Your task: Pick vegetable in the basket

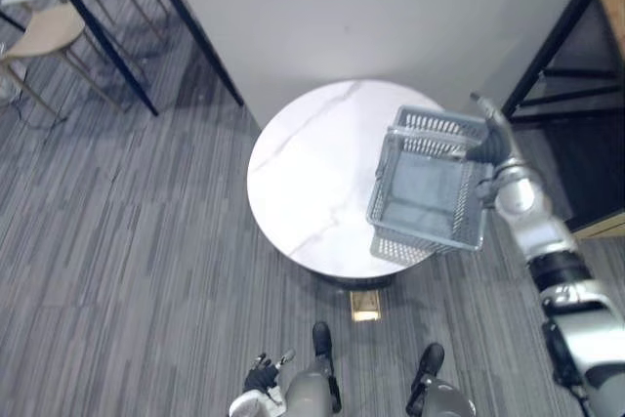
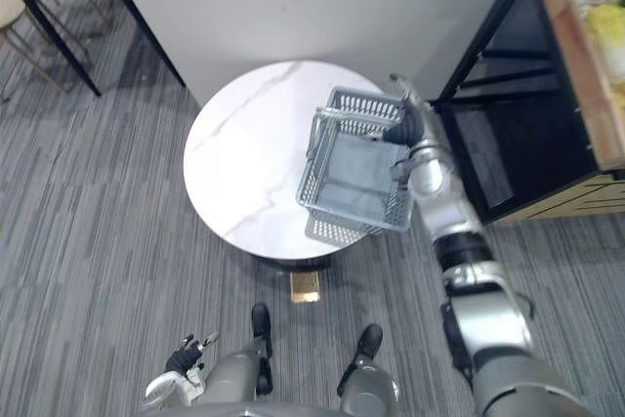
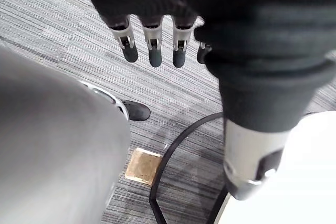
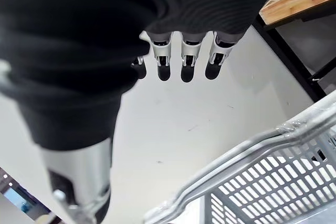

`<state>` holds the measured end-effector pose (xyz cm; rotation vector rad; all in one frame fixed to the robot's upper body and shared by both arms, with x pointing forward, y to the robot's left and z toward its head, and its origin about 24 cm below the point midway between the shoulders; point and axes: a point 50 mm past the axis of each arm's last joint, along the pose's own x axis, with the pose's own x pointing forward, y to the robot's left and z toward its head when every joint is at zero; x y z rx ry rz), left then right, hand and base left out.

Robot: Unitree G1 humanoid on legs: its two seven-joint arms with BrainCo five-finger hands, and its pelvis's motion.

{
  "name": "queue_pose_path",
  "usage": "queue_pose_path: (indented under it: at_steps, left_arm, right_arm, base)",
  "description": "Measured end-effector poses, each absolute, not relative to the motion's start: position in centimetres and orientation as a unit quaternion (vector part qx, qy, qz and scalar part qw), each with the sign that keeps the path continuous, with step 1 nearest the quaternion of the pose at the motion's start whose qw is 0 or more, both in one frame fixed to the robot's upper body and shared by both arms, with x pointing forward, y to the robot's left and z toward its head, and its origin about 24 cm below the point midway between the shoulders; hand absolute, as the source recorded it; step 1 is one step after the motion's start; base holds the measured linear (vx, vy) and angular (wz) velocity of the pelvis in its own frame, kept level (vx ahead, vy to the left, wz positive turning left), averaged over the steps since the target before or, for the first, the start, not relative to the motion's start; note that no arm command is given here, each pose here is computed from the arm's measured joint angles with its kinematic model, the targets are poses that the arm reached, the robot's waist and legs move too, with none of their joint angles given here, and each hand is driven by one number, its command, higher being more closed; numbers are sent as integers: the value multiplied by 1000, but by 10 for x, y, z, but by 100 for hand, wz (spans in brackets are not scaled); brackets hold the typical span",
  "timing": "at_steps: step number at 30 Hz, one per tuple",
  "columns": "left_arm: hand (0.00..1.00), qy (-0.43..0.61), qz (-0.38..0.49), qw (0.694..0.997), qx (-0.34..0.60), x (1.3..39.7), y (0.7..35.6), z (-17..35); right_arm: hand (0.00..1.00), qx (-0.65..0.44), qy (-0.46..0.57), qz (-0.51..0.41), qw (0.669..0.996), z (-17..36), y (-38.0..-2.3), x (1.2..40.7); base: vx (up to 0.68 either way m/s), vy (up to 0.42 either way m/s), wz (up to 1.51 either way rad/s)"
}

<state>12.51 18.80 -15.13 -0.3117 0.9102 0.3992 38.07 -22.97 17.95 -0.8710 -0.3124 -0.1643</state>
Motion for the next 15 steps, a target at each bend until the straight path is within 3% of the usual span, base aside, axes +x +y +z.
queue_pose_path:
  at_steps: [15]
  left_arm:
    - [0,402,194,877,-178,144,186,-144]
  right_arm:
    - [0,-540,-111,-101,828,218,-270,390]
  base:
    - [17,5,5]
